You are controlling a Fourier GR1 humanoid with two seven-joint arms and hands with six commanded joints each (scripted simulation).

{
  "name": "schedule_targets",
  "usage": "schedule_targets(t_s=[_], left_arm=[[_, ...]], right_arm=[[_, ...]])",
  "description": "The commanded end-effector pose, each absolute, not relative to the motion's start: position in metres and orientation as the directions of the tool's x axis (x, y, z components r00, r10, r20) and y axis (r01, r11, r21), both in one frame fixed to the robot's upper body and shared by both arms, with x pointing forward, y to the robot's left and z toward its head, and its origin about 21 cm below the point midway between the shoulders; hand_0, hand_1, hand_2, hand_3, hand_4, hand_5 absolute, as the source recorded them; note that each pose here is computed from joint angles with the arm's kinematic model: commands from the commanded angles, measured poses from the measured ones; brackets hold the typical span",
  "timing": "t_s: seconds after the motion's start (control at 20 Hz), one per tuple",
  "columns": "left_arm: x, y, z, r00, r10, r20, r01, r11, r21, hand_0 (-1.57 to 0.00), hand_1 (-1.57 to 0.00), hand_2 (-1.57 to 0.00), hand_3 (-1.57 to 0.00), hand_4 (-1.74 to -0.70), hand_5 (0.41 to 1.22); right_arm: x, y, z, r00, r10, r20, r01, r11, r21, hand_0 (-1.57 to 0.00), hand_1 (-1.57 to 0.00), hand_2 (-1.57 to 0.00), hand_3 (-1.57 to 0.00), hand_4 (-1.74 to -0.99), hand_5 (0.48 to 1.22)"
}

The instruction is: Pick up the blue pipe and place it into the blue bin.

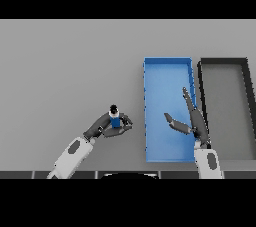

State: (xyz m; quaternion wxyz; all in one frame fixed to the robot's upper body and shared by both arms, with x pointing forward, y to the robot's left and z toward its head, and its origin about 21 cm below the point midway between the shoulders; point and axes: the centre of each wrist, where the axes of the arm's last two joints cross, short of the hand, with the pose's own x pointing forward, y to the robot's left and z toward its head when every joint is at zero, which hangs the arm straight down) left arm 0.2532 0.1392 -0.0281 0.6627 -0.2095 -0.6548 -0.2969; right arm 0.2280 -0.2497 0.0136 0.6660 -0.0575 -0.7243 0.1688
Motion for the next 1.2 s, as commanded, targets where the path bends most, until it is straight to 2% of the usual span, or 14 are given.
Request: schedule_targets(t_s=[0.0,0.1,0.2,0.35,0.65,0.9,1.05,1.15], left_arm=[[0.253,0.137,-0.026,-0.03,-0.119,0.992,0.671,0.734,0.108,-0.98,-1.1,-1.16,-1.11,-1.55,1.042],[0.248,0.13,-0.026,-0.042,-0.125,0.991,0.679,0.724,0.121,-1.19,-1.27,-1.31,-1.26,-1.62,1.106],[0.241,0.131,-0.027,-0.063,-0.129,0.99,0.679,0.721,0.137,-1.33,-1.38,-1.4,-1.37,-1.56,1.148],[0.245,0.126,-0.022,-0.113,-0.126,0.986,0.676,0.717,0.169,-1.45,-1.47,-1.49,-1.47,-1.51,1.183],[0.246,0.109,0.008,-0.222,0.038,0.974,0.682,0.72,0.127,-1.54,-1.54,-1.55,-1.54,-1.48,1.211],[0.253,0.1,0.032,-0.263,0.013,0.965,0.689,0.702,0.178,-1.56,-1.56,-1.56,-1.56,-1.47,1.218],[0.253,0.097,0.043,-0.255,0.018,0.967,0.71,0.682,0.174,-1.57,-1.57,-1.57,-1.57,-1.47,1.219],[0.249,0.093,0.042,-0.238,0.01,0.971,0.724,0.668,0.171,-1.57,-1.57,-1.57,-1.57,-1.47,1.22]], right_arm=[[0.227,-0.252,0.016,-0.121,0.311,0.943,-0.138,0.935,-0.326,0.0,0.0,0.0,0.0,-1.182,0.562],[0.227,-0.247,0.015,-0.122,0.31,0.943,-0.138,0.935,-0.326,0.0,0.0,0.0,0.0,-1.178,0.561],[0.229,-0.25,0.016,-0.107,0.313,0.944,-0.142,0.935,-0.327,0.0,0.0,0.0,0.0,-1.176,0.559],[0.23,-0.248,0.014,-0.104,0.314,0.944,-0.144,0.934,-0.327,0.0,0.0,0.0,0.0,-1.171,0.558],[0.231,-0.251,0.015,-0.11,0.336,0.936,-0.135,0.928,-0.348,0.0,0.0,0.0,0.0,-1.144,0.551],[0.229,-0.251,0.013,-0.114,0.339,0.934,-0.143,0.925,-0.353,0.0,0.0,0.0,0.0,-1.128,0.564],[0.23,-0.253,0.013,-0.108,0.348,0.931,-0.135,0.923,-0.36,0.0,0.0,0.0,0.0,-1.123,0.571],[0.225,-0.247,0.017,-0.12,0.344,0.931,-0.112,0.927,-0.357,0.0,0.0,0.0,0.0,-1.124,0.578]])
